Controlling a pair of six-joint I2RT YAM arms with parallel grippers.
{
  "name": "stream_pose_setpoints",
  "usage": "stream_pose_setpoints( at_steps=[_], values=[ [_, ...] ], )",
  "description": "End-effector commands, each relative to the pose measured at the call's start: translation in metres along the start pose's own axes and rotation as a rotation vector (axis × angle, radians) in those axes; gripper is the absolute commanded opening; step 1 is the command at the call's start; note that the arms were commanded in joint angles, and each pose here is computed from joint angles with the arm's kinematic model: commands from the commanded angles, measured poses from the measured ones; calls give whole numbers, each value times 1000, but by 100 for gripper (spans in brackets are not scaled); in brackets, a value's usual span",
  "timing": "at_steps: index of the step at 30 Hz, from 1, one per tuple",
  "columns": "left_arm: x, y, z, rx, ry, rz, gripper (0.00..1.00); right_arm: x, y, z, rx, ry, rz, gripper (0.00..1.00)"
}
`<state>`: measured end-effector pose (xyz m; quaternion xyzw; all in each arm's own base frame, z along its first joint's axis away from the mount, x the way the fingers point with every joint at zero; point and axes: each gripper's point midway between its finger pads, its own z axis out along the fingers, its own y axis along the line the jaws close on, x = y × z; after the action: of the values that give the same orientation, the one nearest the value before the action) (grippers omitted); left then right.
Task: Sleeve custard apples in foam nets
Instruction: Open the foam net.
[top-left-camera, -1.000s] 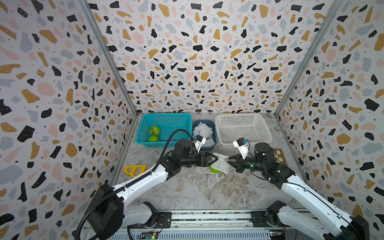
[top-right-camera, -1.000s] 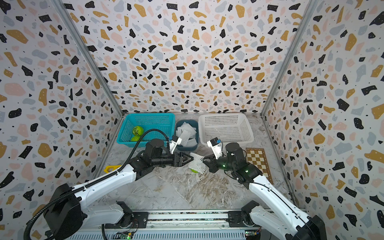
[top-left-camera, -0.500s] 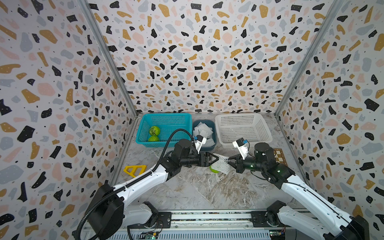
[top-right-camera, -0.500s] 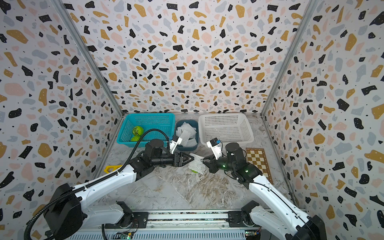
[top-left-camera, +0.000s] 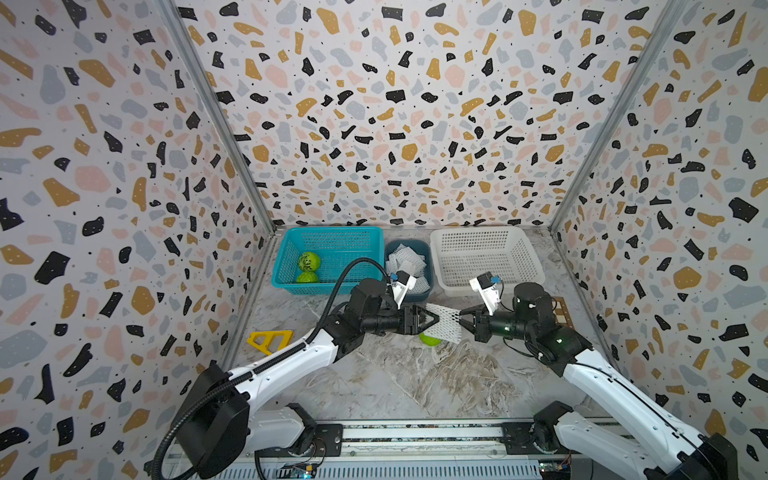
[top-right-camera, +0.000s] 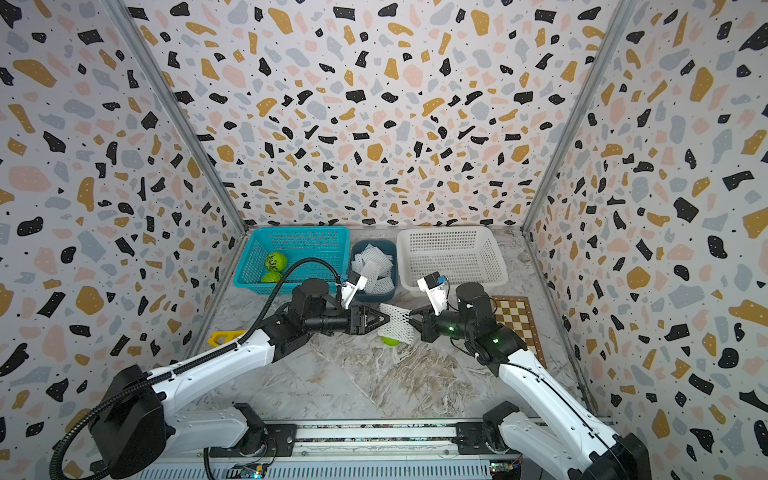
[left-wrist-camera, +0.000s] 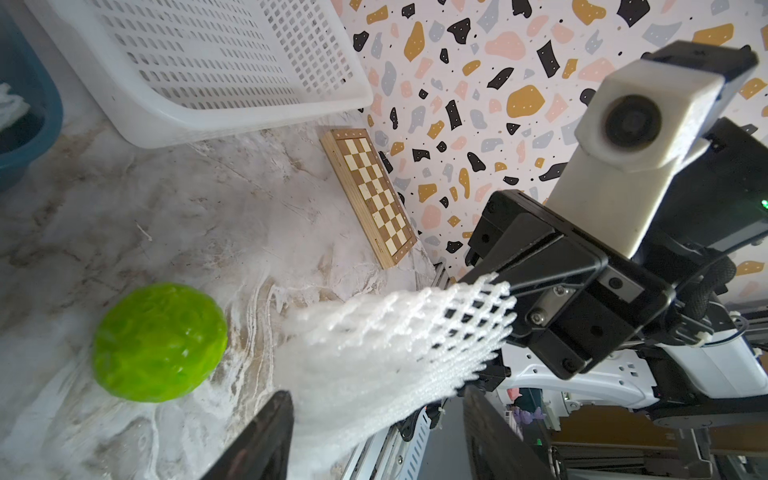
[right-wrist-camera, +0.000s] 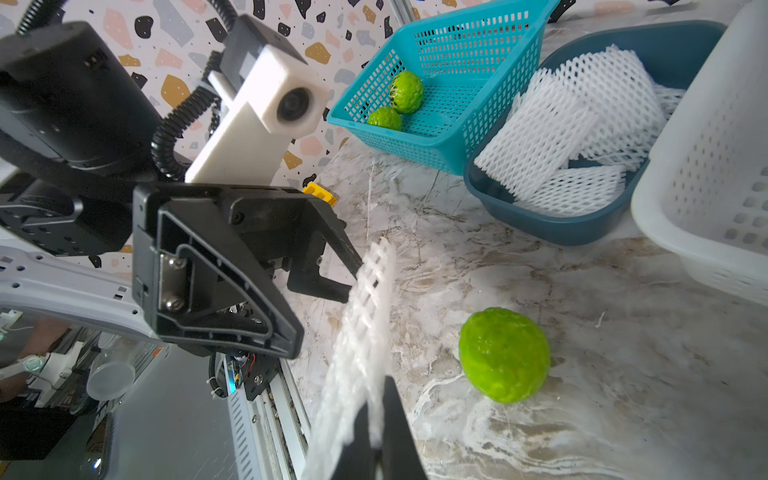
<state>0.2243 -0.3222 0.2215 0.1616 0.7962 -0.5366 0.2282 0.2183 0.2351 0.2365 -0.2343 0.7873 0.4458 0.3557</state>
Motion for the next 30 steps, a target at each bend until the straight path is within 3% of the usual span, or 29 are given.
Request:
stream_pose_setpoints(
  at_steps=[1, 9, 15, 19, 22, 25, 30],
  values=[
    [-2, -9, 1, 44, -8, 25, 53, -13, 5, -5, -16, -36, -6, 3],
    [-3, -13, -4, 53, -27, 36, 29, -13, -5, -7, 13, -44, 24, 3],
    [-2, -17, -7, 77, -43, 36, 22, -12, -11, -9, 23, -52, 49, 3],
    [-1, -19, -7, 95, -49, 36, 21, -13, -8, -9, 0, -53, 56, 3],
    [0, -12, -6, 67, -52, 31, 36, -14, -3, -9, -25, -54, 56, 3],
    [-2, -5, -6, 34, -71, 30, 56, -13, 2, -10, -53, -51, 52, 3],
    [-8, -5, -8, 16, -94, 46, 69, -10, 5, -10, -72, -44, 61, 3]
  ],
)
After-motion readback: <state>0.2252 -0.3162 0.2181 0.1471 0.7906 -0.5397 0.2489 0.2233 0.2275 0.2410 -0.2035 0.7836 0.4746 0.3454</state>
